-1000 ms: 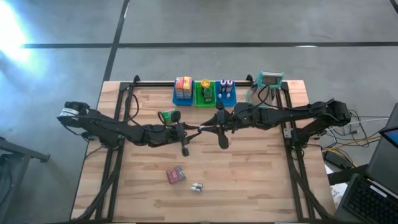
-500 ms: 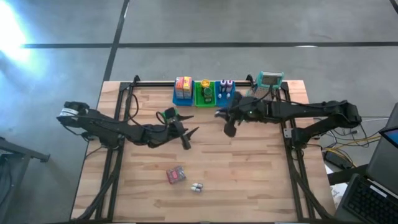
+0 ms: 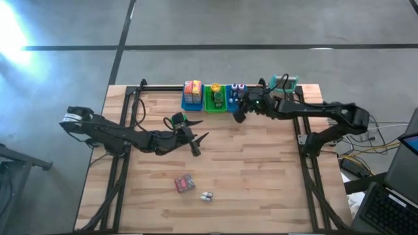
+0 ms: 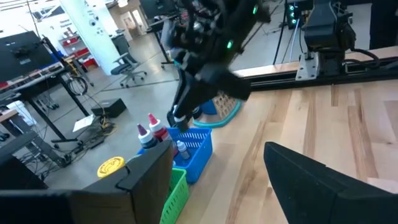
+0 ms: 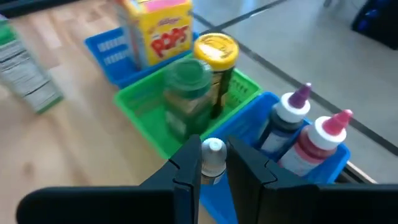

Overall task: Pick & Place Kitchen Items
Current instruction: Put the top small purple food bottle coloring into the right blue bin

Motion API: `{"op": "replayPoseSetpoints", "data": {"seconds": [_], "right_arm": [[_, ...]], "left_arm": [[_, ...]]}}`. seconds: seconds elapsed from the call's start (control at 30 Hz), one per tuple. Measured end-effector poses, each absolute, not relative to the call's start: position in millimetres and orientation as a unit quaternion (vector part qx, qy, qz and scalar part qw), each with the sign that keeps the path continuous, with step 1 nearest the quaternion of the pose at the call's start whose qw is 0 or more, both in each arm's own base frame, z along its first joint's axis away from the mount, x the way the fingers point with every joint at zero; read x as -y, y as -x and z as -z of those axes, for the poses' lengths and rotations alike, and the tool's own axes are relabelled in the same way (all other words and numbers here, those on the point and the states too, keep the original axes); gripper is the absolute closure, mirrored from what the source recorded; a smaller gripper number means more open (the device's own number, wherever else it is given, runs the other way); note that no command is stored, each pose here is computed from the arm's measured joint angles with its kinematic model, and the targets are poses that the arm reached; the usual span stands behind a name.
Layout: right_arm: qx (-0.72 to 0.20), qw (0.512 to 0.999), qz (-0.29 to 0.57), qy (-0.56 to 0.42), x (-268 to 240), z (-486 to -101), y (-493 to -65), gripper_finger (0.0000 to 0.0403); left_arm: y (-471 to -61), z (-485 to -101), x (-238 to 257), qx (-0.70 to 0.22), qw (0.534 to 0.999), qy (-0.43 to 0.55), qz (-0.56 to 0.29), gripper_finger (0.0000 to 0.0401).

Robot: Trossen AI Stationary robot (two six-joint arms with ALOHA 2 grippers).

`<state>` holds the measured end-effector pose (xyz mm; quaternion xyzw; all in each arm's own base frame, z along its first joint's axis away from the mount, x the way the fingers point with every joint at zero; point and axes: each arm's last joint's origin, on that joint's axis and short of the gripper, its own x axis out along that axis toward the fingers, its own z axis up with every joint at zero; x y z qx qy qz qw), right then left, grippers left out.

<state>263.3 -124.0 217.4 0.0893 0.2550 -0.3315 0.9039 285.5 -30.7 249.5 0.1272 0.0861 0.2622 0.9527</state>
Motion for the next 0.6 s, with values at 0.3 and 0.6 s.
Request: {"op": "replayPoseSetpoints", "data": {"seconds": [0.3, 0.6], "right_arm": [[-0.24, 0.898, 0.357, -0.097, 147.6, -181.1, -275.1, 0.0354], [-0.268, 0.878, 0.385, -0.092, 159.9, -157.7, -280.5, 0.0357]], "left_arm": [[-285.5, -249.4, 30.3, -0.085, 0.953, -0.124, -0.263, 0.0144], [-285.4, -248.5, 30.3, -0.088, 0.953, -0.121, -0.262, 0.0144]]}}
